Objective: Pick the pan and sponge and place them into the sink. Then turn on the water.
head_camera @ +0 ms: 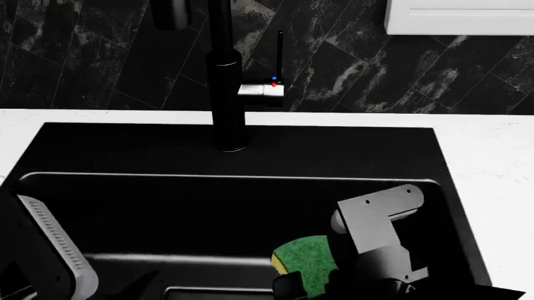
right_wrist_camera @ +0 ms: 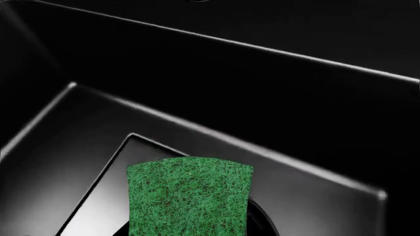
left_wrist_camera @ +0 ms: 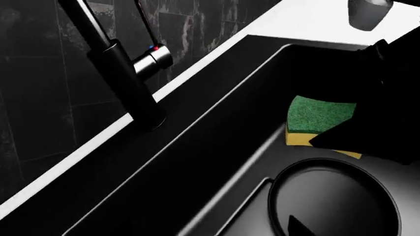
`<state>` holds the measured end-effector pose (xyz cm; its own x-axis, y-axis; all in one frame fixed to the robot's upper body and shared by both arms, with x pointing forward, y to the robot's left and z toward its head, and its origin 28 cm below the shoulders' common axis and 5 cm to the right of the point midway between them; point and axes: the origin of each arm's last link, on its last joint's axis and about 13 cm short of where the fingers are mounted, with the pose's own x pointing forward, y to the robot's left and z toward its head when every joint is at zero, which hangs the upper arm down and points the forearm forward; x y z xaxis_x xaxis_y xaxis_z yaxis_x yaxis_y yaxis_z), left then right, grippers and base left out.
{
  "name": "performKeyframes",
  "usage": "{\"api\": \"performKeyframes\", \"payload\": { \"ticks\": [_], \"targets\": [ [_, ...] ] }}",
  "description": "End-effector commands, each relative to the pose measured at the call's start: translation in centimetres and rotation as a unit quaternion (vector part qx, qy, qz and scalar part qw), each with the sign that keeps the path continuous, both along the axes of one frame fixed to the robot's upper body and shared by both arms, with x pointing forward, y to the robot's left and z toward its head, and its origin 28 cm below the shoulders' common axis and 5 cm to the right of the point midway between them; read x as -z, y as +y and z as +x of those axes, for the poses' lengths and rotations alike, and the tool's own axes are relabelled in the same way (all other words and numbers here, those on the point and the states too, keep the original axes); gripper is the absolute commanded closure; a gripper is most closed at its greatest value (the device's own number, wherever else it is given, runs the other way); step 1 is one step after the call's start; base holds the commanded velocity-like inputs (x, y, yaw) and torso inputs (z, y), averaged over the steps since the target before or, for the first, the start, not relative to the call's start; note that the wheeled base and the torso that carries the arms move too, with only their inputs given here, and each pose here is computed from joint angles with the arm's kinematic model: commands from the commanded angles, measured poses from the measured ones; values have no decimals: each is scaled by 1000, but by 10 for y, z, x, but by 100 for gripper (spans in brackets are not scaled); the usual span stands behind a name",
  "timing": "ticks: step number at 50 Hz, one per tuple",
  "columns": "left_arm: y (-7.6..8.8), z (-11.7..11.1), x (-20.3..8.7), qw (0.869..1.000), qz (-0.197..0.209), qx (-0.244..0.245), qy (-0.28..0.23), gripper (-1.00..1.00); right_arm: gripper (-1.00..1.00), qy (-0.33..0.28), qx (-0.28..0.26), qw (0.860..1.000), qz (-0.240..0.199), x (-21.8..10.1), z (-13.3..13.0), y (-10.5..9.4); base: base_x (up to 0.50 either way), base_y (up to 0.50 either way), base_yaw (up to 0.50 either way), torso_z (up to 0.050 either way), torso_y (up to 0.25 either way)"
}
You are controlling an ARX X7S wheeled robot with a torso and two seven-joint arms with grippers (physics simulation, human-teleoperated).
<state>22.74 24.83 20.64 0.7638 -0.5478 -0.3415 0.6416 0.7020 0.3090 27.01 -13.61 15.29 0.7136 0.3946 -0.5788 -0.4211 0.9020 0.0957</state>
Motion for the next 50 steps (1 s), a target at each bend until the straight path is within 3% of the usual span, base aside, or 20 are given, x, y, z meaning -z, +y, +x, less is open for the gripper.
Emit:
{"api": "performKeyframes", "payload": {
  "ticks": [1,10,25,30,33,38,43,50],
  "targets": [
    [-1,-15,-16,999,-28,-29,-11,-100,100,31,-8,999,2,23,13,3,0,0,0,0,0],
    [-1,-19,-19,998,-38,-40,-15,-100,100,59,-15,998,-1,50,33,8,0,0,0,0,0],
    [1,-21,-19,997,-47,-53,-12,-100,100,91,-34,995,-6,69,51,12,0,0,0,0,0],
    [-3,-20,-20,997,-53,-58,-9,-100,100,101,-37,994,-4,68,48,12,0,0,0,0,0],
    [4,-21,-22,997,-57,-60,-8,-100,100,107,-37,994,-2,69,48,11,0,0,0,0,0],
    [-6,-19,-21,997,-56,-61,-9,-100,100,119,-37,992,-5,67,50,10,0,0,0,0,0],
    [2,-21,-23,996,-57,-62,-10,-100,100,129,-39,991,-1,66,50,12,0,0,0,0,0],
    [-1,-21,-22,996,-57,-62,-8,-100,100,128,-40,991,0,61,48,10,0,0,0,0,0]
  ]
}}
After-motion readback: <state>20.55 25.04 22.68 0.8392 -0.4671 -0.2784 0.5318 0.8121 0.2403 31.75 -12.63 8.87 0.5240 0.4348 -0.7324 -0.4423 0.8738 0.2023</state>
